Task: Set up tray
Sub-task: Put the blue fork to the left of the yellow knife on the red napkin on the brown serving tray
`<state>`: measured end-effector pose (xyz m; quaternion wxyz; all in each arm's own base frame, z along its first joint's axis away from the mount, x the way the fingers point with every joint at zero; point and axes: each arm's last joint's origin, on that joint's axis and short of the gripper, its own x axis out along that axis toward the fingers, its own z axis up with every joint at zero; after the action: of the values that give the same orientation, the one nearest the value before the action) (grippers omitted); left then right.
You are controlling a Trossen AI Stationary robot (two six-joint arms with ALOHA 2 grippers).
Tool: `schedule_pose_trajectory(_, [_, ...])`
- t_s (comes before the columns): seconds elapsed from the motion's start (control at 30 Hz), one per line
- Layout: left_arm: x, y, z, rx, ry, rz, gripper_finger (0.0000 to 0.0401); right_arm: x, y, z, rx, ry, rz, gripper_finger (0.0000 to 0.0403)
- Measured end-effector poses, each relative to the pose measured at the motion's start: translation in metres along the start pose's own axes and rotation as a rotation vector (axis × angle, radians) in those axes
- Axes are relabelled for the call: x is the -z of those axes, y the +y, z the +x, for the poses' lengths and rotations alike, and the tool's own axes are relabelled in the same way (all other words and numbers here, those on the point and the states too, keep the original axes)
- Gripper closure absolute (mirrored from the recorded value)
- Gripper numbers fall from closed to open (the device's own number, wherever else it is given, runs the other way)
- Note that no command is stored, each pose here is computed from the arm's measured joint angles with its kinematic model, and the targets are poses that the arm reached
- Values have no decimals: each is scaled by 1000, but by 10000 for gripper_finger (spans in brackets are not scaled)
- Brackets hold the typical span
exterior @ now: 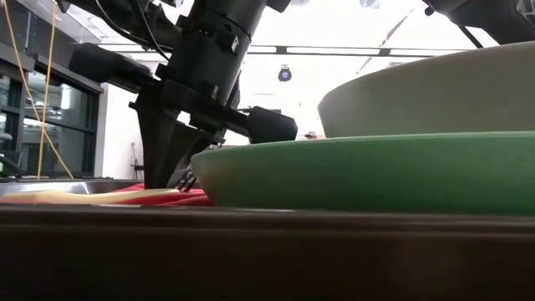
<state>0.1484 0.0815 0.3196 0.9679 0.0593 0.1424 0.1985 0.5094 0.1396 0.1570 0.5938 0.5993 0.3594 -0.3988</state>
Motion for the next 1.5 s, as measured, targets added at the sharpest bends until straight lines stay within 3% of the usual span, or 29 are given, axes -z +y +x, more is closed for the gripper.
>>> schedule_pose_trajectory(0.4, [1, -1, 0, 19, 9, -1, 160, 2, 6, 0, -61, 19, -50, 402])
schedule_pose_trajectory(1.1, [2, -2, 0, 45, 20, 1, 160, 2, 2, 0, -11, 45, -42, 402])
schedule_pose_trajectory(1.2, [2, -2, 0, 45, 20, 1, 160, 2, 2, 0, -12, 43, -49, 389])
schedule_pose_trajectory(1.5, [2, -2, 0, 45, 20, 1, 160, 1, 2, 0, -12, 38, -49, 304])
